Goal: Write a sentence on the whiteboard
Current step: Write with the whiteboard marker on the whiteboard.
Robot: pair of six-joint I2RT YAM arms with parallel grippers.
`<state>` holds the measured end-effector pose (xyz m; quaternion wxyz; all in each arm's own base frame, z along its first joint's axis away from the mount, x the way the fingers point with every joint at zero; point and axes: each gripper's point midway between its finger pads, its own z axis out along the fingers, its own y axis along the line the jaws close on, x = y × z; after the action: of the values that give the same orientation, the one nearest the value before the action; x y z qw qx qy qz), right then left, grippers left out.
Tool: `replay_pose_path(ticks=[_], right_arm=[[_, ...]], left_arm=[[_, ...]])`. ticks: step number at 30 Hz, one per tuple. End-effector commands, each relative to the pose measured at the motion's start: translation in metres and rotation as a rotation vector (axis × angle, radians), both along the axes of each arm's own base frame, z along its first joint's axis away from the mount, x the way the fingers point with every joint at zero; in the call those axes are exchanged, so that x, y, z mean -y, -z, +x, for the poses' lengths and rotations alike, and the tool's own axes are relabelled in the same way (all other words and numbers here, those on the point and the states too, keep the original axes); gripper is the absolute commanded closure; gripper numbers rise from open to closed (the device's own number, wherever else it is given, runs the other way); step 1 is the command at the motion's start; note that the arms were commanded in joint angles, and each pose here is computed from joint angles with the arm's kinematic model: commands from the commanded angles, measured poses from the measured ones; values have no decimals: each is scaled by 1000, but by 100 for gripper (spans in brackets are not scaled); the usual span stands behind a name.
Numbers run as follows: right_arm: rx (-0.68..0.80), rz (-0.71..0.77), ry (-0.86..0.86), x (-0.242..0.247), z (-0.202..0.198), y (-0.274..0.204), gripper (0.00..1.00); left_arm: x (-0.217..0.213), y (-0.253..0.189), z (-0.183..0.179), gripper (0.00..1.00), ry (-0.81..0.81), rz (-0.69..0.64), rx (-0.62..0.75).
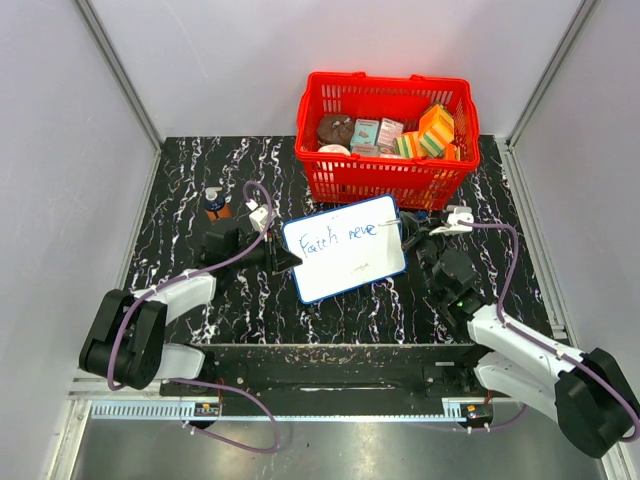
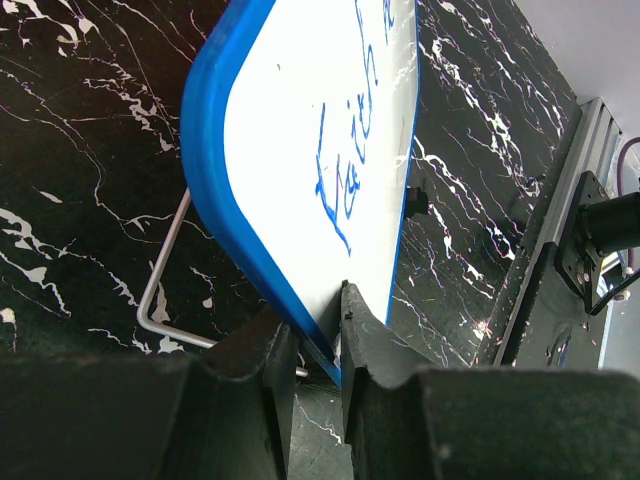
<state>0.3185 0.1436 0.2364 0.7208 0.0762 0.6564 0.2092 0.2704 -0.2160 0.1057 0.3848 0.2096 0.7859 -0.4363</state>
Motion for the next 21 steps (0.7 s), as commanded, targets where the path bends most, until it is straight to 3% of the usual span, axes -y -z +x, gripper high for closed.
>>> replay_pose_path(ticks=[1,21], right_arm=[[29,-8,-1,-4,7,-14,100],[11,-35,4,-17,28,-13,100]], left_arm=[[-14,1,23,100,-55,105,155],[-14,1,23,100,-54,106,153]])
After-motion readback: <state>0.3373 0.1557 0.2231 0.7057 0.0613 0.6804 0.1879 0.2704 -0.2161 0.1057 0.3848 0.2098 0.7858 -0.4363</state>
